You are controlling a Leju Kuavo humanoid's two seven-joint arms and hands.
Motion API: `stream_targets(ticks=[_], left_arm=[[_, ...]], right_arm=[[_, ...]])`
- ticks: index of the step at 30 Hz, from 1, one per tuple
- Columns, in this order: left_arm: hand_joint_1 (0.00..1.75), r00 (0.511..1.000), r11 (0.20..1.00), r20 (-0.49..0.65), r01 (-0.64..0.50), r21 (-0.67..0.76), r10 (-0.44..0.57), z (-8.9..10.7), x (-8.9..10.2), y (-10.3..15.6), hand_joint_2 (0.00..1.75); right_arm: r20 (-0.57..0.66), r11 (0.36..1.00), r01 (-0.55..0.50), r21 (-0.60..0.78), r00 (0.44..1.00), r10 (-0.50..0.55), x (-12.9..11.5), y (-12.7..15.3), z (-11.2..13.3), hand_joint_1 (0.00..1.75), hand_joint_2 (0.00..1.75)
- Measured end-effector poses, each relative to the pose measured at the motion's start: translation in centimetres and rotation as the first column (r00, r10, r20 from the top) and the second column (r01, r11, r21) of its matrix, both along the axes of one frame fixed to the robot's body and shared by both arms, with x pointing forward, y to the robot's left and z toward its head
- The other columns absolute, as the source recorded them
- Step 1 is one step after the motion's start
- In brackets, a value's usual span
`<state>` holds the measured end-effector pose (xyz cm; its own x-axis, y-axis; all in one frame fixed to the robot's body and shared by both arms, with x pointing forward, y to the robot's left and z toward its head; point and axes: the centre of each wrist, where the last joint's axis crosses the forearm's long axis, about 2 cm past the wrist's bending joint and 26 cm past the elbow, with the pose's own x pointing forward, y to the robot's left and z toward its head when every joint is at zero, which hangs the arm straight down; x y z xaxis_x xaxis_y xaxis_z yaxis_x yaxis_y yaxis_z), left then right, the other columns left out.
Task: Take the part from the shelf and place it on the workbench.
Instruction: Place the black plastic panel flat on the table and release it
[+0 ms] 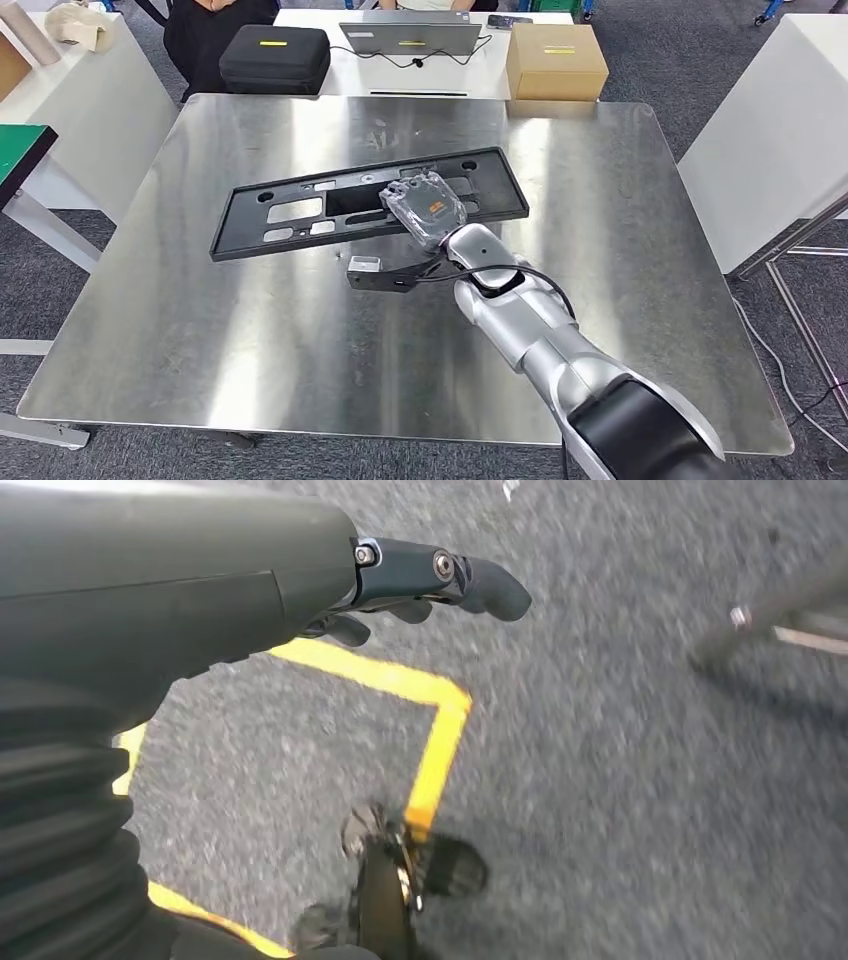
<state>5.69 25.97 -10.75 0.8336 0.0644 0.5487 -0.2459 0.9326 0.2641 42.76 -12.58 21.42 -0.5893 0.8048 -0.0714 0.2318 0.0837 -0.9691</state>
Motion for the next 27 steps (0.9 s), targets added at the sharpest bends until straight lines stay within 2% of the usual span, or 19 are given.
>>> stream_targets(ticks=[7, 11, 14, 18, 27], left_arm=[[0.0, 0.999, 0.999, 0.016, 0.038, -0.007, -0.038, -0.1, 0.0, 0.7, 1.75], [0.0, 0.999, 0.999, 0.018, 0.048, -0.001, -0.048, -0.1, 0.0, 0.9, 1.75], [0.0, 0.998, 0.998, 0.018, 0.056, 0.002, -0.056, -0.1, 0.0, 1.2, 1.75], [0.0, 0.998, 0.998, 0.036, 0.053, -0.02, -0.052, -0.1, 0.3, 1.6, 0.0], [0.0, 0.998, 0.999, 0.04, 0.045, -0.021, -0.045, -0.1, 0.4, 1.6, 0.0]], right_arm=[[0.01, 0.987, 0.071, -0.146, 0.997, -0.07, 1.4, 0.1, 0.6, 1.71, 1.75], [-0.023, 0.973, 0.124, -0.195, 0.991, -0.131, 1.6, -0.6, -0.2, 0.0, 0.0], [-0.03, 0.966, 0.154, -0.206, 0.986, -0.164, 1.8, -0.9, -0.3, 0.0, 0.0], [-0.022, 0.96, 0.192, -0.205, 0.979, -0.201, 2.3, -1.2, 0.5, 0.0, 0.0], [-0.054, 0.952, 0.231, -0.201, 0.968, -0.246, 2.5, -2.0, 0.2, 0.0, 0.0]])
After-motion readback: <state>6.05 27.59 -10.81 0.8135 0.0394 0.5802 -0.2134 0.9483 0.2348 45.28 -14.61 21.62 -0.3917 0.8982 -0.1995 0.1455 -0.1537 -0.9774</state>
